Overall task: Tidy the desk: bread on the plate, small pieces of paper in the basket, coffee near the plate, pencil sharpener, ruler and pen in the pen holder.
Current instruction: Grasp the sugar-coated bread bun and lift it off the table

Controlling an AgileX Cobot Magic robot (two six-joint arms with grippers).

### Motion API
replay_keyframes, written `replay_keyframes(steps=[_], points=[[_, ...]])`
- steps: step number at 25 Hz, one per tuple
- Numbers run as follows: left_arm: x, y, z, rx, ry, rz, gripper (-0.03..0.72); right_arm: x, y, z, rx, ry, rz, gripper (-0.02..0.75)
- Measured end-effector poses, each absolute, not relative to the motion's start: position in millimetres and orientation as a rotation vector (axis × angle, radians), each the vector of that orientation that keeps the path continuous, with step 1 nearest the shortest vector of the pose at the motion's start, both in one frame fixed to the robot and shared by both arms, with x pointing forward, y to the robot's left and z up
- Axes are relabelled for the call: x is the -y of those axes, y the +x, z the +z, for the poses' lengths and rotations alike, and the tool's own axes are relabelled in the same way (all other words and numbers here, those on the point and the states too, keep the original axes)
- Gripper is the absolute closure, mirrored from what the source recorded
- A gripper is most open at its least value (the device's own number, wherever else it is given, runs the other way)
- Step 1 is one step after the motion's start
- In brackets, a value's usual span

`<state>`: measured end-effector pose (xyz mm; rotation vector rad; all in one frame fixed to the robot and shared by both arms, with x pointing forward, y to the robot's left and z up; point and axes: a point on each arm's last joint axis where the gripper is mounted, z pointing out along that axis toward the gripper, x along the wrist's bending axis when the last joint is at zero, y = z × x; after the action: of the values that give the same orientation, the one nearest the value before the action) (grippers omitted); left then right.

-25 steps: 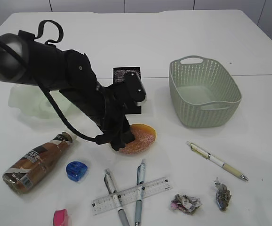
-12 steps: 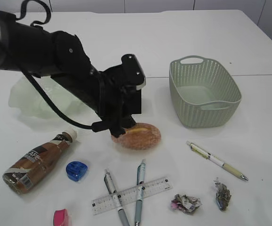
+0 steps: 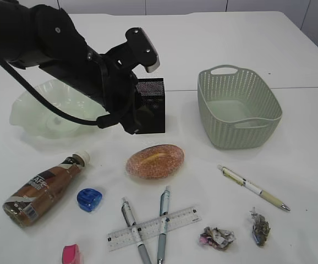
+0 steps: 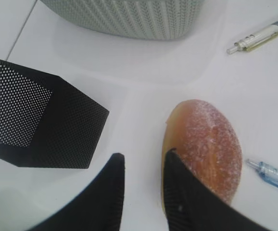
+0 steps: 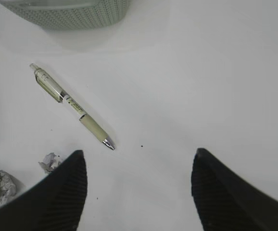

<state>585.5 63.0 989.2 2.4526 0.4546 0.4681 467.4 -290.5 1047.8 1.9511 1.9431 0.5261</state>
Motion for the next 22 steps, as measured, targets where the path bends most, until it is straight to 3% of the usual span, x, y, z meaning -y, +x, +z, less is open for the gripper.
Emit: replay_keyframes(steps=[2, 4, 8, 10, 22], points=[[-63, 585, 989, -0.454, 2.455, 0.464, 0.461, 291, 467, 1048, -1.943, 1.950, 0.525, 0.239], [-62, 584, 989, -0.449, 2.457, 0.460, 0.393, 291, 467, 1048, -1.943, 1.950, 0.525, 0.239], [-54, 580, 983, -0.426, 2.472, 0.437, 0.129, 291, 467, 1048, -1.943, 1.950, 0.525, 0.239], [-49, 578, 975, -0.416, 2.491, 0.413, 0.054, 291, 467, 1048, -1.943, 1.950, 0.525, 0.239], [-36, 569, 930, -0.397, 2.604, 0.243, 0.047, 291, 467, 1048, -1.943, 1.950, 0.525, 0.239]])
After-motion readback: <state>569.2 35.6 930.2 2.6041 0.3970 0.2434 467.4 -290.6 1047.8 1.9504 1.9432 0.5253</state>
